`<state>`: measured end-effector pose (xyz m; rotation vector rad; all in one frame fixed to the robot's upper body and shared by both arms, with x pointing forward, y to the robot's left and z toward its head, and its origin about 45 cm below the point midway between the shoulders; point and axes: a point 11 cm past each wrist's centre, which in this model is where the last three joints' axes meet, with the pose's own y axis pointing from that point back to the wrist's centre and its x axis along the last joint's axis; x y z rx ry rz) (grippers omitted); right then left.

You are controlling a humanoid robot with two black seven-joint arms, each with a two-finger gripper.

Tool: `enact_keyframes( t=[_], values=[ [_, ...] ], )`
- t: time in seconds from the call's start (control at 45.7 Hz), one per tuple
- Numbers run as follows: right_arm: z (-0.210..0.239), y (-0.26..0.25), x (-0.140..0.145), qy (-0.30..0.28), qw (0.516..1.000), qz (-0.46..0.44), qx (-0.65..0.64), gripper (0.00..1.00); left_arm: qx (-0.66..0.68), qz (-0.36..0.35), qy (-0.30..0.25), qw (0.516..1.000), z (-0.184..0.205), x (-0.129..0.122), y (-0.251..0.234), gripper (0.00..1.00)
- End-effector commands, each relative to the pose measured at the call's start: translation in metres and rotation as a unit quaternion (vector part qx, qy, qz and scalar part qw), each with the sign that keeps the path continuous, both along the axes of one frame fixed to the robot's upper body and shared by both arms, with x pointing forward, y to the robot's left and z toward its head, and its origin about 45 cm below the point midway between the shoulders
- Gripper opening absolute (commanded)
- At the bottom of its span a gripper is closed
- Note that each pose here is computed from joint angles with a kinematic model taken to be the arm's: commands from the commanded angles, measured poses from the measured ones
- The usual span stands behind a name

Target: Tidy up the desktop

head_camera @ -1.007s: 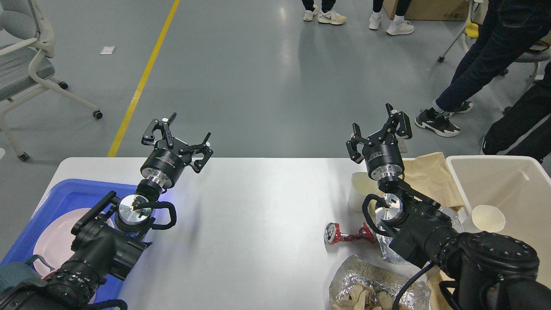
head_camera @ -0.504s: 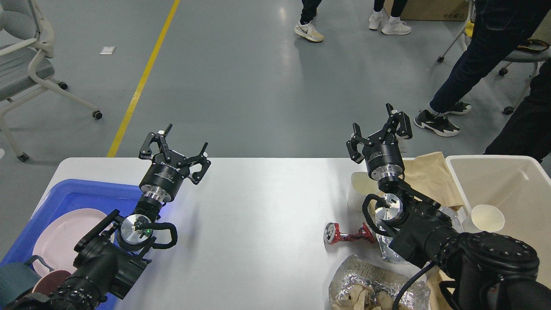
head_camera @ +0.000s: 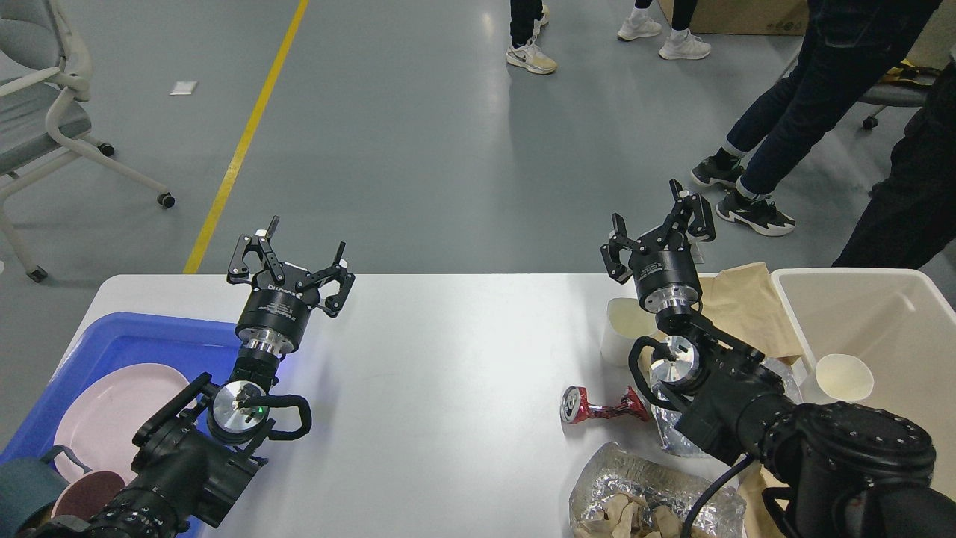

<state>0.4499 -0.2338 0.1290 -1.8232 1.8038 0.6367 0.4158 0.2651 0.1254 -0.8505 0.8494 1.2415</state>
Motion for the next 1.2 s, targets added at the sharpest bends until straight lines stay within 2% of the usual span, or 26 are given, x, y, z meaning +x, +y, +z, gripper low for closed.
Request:
enact_keyframes(
  t=[0.0, 0.548, 0.788, 1.095, 1.183],
  values=[
    [0.0, 0.0, 0.0, 0.0, 1.0, 0.0, 0.0, 1.0, 0.0, 0.0, 0.001, 1.0, 0.0, 0.0, 0.0, 0.97],
    [0.009, -0.002, 0.007, -0.006, 1.0, -0.003, -0.007, 1.0, 0.0, 0.001, 0.001, 1.0, 0.0, 0.0, 0.0, 0.97],
    [0.098, -0.069, 0.05, -0.09, 0.993, -0.046, -0.054, 1.0, 0.0, 0.001, 0.0, 1.0, 0.0, 0.0, 0.0, 0.97],
    [0.205, -0.178, 0.059, -0.165, 0.967, -0.103, -0.163, 1.0, 0.0, 0.0, 0.001, 1.0, 0.0, 0.0, 0.0, 0.97],
    [0.225, -0.193, 0.057, -0.172, 0.959, -0.1, -0.203, 1.0, 0.0, 0.0, 0.001, 1.0, 0.0, 0.0, 0.0, 0.97]
  ],
)
